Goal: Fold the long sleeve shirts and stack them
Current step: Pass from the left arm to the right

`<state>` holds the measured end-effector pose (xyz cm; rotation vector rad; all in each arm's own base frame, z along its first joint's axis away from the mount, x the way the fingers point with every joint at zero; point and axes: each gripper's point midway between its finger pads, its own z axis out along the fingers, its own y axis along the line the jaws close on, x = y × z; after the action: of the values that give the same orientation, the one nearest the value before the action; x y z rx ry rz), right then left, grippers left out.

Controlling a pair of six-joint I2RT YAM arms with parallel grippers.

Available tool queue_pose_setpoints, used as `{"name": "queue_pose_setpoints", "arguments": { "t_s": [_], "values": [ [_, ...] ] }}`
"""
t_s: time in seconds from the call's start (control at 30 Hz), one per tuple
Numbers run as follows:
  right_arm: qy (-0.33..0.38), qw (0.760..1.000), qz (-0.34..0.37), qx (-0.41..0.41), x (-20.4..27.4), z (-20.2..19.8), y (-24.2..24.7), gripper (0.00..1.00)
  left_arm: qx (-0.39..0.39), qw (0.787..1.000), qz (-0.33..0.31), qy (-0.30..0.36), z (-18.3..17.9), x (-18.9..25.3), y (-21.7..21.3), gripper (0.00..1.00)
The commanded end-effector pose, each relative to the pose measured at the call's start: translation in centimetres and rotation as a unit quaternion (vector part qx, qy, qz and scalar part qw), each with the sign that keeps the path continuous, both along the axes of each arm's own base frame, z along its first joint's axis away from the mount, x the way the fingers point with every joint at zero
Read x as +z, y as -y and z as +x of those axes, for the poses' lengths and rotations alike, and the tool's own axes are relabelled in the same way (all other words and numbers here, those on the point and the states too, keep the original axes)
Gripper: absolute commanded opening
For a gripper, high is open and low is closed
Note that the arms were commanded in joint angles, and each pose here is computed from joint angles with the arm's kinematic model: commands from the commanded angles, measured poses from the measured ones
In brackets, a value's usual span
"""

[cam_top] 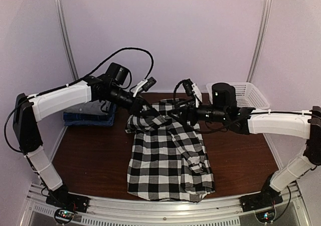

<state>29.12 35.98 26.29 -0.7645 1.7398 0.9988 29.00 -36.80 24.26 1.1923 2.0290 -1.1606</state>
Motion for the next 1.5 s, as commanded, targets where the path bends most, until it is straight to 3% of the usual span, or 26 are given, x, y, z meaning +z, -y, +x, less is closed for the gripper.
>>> {"name": "queue_pose_setpoints", "arguments": {
  "t_s": [0.0,0.5,0.57,0.8,0.87,1.1,1.27,1.47],
  "values": [
    [0.012,0.998,0.022,0.056,1.0,-0.5,-2.5,0.73,-0.041,0.999,-0.028,0.004,-1.0,0.1,0.8,0.11],
    [-0.018,0.994,-0.009,0.105,-2.7,-0.5,-7.2,0.57,-0.05,0.998,-0.032,-0.002,-1.3,0.0,1.0,0.1],
    [-0.018,0.994,-0.007,0.104,-2.5,-0.5,-7.3,0.5,-0.048,0.998,-0.031,-0.001,-1.2,0.0,0.9,0.1],
    [-0.026,0.994,-0.008,0.104,-2.7,-0.5,-7.3,0.1,-0.021,0.999,-0.031,0.016,-0.3,0.7,0.9,0.11],
    [-0.026,0.994,-0.006,0.101,-2.4,-0.5,-7.2,0.01,0.0,0.999,-0.03,0.023,0.4,0.9,0.8,0.16],
    [-0.03,0.999,-0.019,0.014,-1.1,2.3,-5.6,0.0,0.129,0.99,-0.039,0.046,2.6,3.2,-1.3,0.37],
    [-0.039,0.998,-0.014,-0.046,-0.1,5.2,-3.9,0.0,0.214,0.974,-0.053,0.042,1.8,5.0,-4.5,0.42],
    [-0.052,0.995,0.003,-0.09,0.7,8.9,-2.5,0.0,0.321,0.947,-0.003,-0.013,0.0,0.8,-9.4,0.45]
  ]
}}
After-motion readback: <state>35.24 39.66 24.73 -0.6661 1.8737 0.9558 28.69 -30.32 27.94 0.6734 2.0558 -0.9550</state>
